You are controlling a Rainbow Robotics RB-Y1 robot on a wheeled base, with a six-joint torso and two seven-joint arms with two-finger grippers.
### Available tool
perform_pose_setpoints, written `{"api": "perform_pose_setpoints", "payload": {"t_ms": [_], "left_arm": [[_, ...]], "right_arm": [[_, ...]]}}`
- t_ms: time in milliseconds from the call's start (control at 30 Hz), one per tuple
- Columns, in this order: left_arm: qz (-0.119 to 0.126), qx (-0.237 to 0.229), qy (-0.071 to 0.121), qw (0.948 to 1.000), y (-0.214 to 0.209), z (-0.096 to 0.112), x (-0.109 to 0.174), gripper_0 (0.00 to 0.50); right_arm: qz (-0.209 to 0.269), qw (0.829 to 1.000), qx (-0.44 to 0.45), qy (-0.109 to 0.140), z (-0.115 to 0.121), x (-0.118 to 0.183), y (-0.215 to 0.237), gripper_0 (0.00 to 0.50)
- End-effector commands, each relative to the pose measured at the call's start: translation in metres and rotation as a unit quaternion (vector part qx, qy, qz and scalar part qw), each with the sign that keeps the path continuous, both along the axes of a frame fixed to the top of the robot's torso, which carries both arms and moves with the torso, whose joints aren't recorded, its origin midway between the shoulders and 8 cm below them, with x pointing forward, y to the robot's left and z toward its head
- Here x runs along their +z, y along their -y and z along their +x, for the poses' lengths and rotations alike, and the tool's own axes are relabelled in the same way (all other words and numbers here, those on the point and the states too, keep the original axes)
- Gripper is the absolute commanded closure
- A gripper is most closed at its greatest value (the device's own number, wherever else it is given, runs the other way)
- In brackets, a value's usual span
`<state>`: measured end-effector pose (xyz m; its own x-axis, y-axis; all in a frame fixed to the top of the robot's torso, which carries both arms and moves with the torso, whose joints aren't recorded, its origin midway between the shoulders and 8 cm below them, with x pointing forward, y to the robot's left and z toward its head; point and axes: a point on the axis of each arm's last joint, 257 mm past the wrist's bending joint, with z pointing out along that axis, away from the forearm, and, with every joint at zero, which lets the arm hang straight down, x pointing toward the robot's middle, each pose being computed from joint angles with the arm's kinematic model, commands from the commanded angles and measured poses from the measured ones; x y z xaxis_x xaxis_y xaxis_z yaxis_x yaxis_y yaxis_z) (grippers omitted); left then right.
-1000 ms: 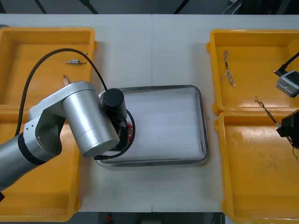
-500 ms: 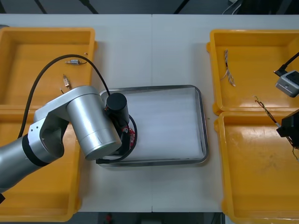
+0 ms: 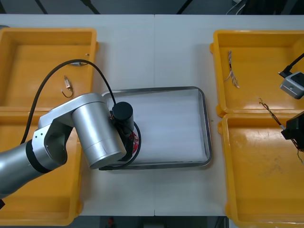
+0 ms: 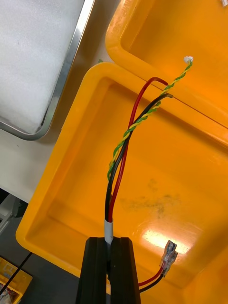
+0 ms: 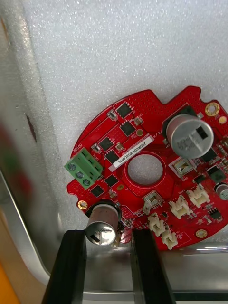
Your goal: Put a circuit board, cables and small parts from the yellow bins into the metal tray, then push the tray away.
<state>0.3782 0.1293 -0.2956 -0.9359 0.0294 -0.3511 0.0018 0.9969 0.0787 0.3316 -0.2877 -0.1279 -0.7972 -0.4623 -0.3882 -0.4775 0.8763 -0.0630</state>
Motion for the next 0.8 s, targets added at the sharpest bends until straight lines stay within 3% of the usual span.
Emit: {"api": "perform_pose_setpoints", "payload": {"t_ms": [33,233,533,800], "left_arm": [[-0.019,0.006,0.023,0.9995,0.019,0.008,0.013,0.168],[-0.019,0.001,0.036,0.9992,0.02,0.013,0.025,0.123],[-0.045,-0.019,0.044,0.9978,0.018,0.013,0.069,0.085],[-0.025,-0.059,0.038,0.9972,-0.017,0.002,0.119,0.06]], "right_arm": [[-0.026,0.999,0.021,0.008,-0.002,0.006,0.004,0.5],[-0.026,0.999,0.021,0.008,-0.002,0.006,0.004,0.5],[-0.026,0.999,0.021,0.008,-0.002,0.006,0.004,0.5],[-0.026,0.999,0.021,0.008,-0.002,0.006,0.004,0.5]]}}
